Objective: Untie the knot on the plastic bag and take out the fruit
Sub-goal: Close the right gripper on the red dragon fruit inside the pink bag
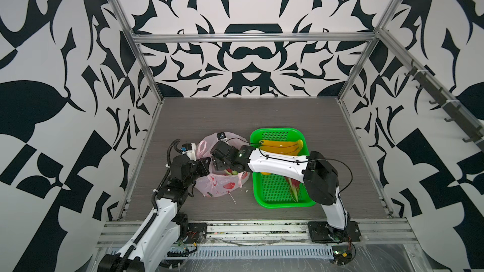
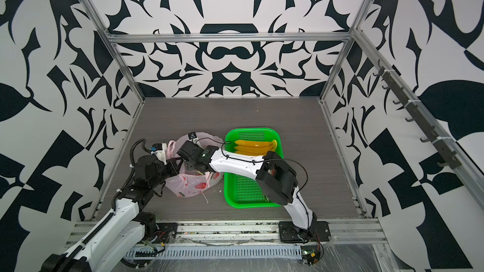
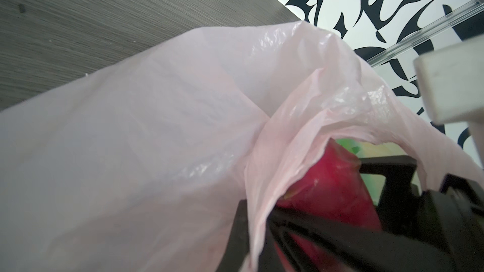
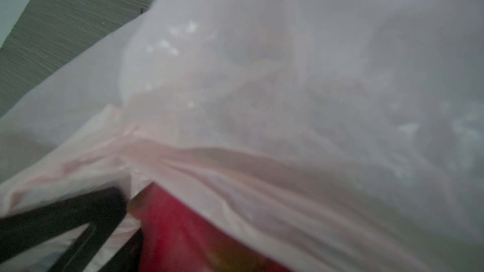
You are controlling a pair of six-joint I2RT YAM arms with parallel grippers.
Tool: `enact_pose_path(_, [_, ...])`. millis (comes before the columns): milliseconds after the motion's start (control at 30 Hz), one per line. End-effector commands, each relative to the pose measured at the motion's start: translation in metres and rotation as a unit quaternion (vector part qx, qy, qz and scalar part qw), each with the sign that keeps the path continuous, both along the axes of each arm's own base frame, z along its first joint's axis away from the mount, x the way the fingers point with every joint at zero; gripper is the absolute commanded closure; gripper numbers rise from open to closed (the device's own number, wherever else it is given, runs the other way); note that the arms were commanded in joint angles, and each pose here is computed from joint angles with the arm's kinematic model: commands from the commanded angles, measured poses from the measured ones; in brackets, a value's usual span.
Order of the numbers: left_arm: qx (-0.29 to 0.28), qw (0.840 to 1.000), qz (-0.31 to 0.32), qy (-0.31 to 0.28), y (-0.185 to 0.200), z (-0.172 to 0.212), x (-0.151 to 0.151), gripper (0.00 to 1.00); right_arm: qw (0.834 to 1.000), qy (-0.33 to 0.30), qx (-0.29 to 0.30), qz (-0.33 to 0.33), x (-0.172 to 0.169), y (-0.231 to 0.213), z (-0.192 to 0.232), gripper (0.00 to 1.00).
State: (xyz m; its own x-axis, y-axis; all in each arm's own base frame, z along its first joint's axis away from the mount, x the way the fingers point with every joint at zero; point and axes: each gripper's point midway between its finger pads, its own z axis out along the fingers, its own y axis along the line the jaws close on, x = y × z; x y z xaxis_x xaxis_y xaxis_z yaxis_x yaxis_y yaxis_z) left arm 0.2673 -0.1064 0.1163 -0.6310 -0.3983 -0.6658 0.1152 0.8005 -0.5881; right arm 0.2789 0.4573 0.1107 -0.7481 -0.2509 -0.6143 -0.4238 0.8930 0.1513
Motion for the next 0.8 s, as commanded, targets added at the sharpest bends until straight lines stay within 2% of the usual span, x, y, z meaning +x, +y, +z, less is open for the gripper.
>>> enact_pose_path(0, [0.007,0.999,0.009,-0.031,0.002,0.019,0.011,1.00,0.999,-0.023,0.034,0.016,-0.002,0.007,0.034,0.80])
enact_pose_path(333, [0.025,0.999,0.013,-0.044,0.004,0.027,0.023,1.00,0.998,-0.036,0.039,0.039,-0.010,0.005,0.047,0.81])
enact_pose_path(767, [0.044,0.998,0.022,-0.046,0.008,0.031,0.032,1.00,0.993,-0.059,0.078,0.068,-0.022,0.003,0.079,0.81])
